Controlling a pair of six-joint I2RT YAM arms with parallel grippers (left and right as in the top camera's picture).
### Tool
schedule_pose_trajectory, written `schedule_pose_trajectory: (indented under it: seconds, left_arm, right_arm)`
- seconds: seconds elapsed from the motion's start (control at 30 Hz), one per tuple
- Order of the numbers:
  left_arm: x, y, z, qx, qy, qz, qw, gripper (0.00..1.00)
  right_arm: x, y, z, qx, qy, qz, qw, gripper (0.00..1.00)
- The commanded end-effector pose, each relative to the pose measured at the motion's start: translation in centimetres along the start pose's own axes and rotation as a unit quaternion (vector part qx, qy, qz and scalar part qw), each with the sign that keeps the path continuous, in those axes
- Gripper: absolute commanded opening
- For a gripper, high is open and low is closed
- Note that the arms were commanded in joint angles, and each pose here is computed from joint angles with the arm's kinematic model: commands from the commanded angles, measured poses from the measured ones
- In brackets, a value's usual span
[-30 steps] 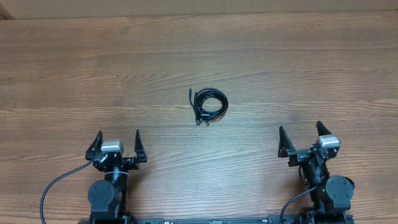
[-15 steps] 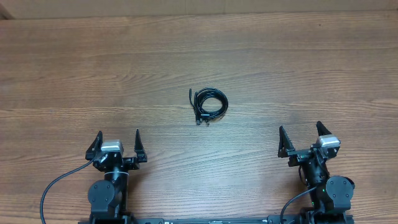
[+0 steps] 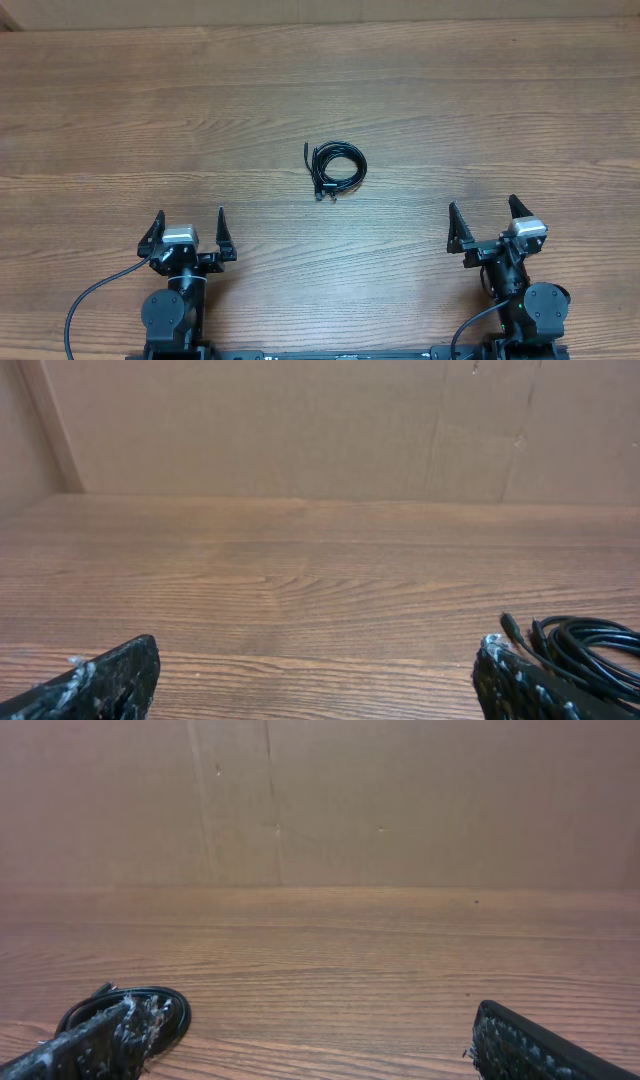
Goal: Untangle cables
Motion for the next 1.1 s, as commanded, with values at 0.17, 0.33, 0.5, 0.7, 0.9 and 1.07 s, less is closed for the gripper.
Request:
schedule_pose_trajectory:
  seconds: [0.17, 0.33, 0.5, 0.7, 0.9, 1.07]
  left_arm:
    - [0.0, 0.0, 0.0, -0.009, -0.002, 0.001, 1.0, 1.0]
    - [0.0, 0.0, 0.0, -0.009, -0.002, 0.0, 1.0, 0.99]
    - [0.0, 0.0, 0.0, -0.009, -0.002, 0.0, 1.0, 0.99]
    - [0.3, -2.1, -1.0, 0.125, -0.004, 0.141, 0.982, 1.0]
    - [1.9, -4.9, -0.5, 0.311, 0.139, 0.325, 0.882, 1.0]
    - [4.9, -5.2, -9.8, 0.23, -0.183, 0.369, 0.882, 1.0]
  right_arm:
    - [0.0, -0.1, 0.2, 0.006, -0.001, 0.005, 1.0, 1.0]
    - [0.0, -0.1, 0.2, 0.006, -0.001, 0.005, 1.0, 1.0]
    - [0.0, -0.1, 0.2, 0.006, -0.001, 0.005, 1.0, 1.0]
    - [0.0, -0.1, 0.2, 0.006, -0.001, 0.005, 1.0, 1.0]
    - [0.0, -0.1, 0.2, 0.006, -0.001, 0.005, 1.0, 1.0]
    - [0.0, -0.1, 0.2, 0.006, -0.001, 0.005, 1.0, 1.0]
Point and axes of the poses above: each gripper's point midway between its finger pads, its own x axis back along the fingers, its own y axis along the line the jaws close on, z = x × y, the point moved 10 cm from there along x, back along the fingers, and after that the axes turned 11 degrees about x, right-handed, at the moved point
